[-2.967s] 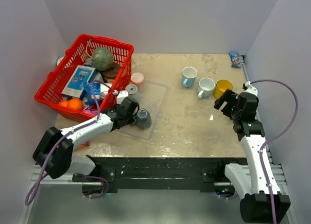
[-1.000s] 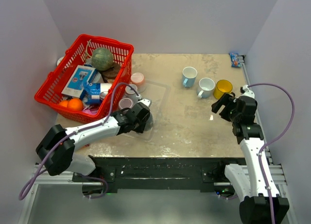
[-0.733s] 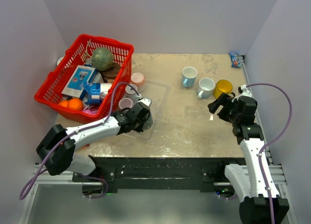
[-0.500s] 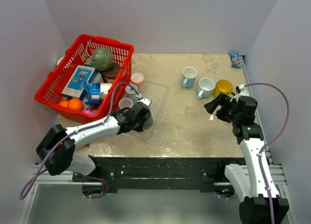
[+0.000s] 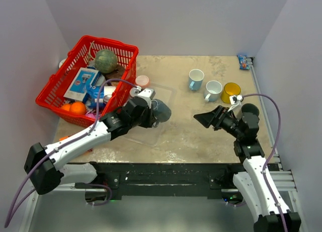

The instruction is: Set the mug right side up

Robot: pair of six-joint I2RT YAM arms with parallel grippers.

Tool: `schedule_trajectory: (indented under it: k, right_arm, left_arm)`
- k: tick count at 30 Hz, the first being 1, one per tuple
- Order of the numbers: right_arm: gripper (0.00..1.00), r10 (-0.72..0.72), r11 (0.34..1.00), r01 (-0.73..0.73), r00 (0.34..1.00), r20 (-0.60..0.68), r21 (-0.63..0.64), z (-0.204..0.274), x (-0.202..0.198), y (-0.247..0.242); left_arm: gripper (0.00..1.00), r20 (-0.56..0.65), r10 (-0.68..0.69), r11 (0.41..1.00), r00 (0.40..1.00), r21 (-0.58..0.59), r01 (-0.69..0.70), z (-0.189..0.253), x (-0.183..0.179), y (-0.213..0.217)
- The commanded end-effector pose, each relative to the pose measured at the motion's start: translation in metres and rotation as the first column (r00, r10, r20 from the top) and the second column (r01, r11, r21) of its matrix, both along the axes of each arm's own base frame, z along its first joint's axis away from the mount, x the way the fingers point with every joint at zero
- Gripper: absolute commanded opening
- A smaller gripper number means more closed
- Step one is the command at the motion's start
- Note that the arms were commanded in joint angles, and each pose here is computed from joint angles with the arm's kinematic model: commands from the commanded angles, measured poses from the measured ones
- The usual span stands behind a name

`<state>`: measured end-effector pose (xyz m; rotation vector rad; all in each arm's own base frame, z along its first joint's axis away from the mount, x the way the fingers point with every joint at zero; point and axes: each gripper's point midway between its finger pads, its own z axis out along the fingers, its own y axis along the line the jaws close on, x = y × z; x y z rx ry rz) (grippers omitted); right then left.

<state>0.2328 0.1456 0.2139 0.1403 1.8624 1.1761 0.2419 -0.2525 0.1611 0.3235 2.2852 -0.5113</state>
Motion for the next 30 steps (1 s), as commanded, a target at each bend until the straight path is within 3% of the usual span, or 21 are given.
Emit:
schedule_trajectory:
  k: [1,5,9,11,12,15,23,27,30]
  right_arm:
    - [0.99,0.150,0.980,-0.178,0.956,0.251,0.091,0.064,-0.024,0.037]
    - [0.99,0.240,0.956,-0.278,0.925,0.296,0.095,0.073,-0.036,0.068]
    - [0.99,0.312,0.928,-0.360,0.890,0.333,0.092,0.085,-0.046,0.100]
    - [0.99,0.285,0.938,-0.334,0.897,0.339,0.094,0.089,-0.039,0.107]
    - [0.99,0.286,0.937,-0.335,0.899,0.333,0.101,0.092,-0.038,0.114]
    - [0.99,0.249,0.937,-0.320,0.893,0.375,0.139,0.115,-0.036,0.119]
    - [0.92,0.148,0.936,-0.281,0.863,0.483,0.214,0.164,-0.043,0.104]
    - [0.82,0.138,0.932,-0.281,0.857,0.496,0.227,0.174,-0.044,0.102]
    - [0.66,0.150,0.929,-0.290,0.861,0.485,0.228,0.176,-0.043,0.105]
  left_arm:
    - [0.00,0.209,-0.021,0.916,0.978,-0.388,0.102,0.125,0.008,-0.043]
    - [0.00,0.245,-0.094,0.822,0.965,-0.528,0.214,0.163,-0.007,-0.063]
    - [0.00,0.335,-0.127,0.681,0.934,-0.655,0.327,0.212,-0.026,-0.071]
    - [0.00,0.344,-0.136,0.634,0.929,-0.690,0.349,0.220,-0.032,-0.072]
    - [0.00,0.364,-0.140,0.573,0.921,-0.728,0.375,0.236,-0.040,-0.071]
    - [0.00,0.385,-0.160,0.484,0.909,-0.772,0.412,0.248,-0.051,-0.072]
    - [0.00,0.387,-0.180,0.442,0.904,-0.789,0.426,0.253,-0.060,-0.070]
    - [0.00,0.390,-0.192,0.420,0.900,-0.797,0.435,0.255,-0.063,-0.071]
    - [0.00,0.388,-0.192,0.415,0.901,-0.800,0.433,0.253,-0.063,-0.072]
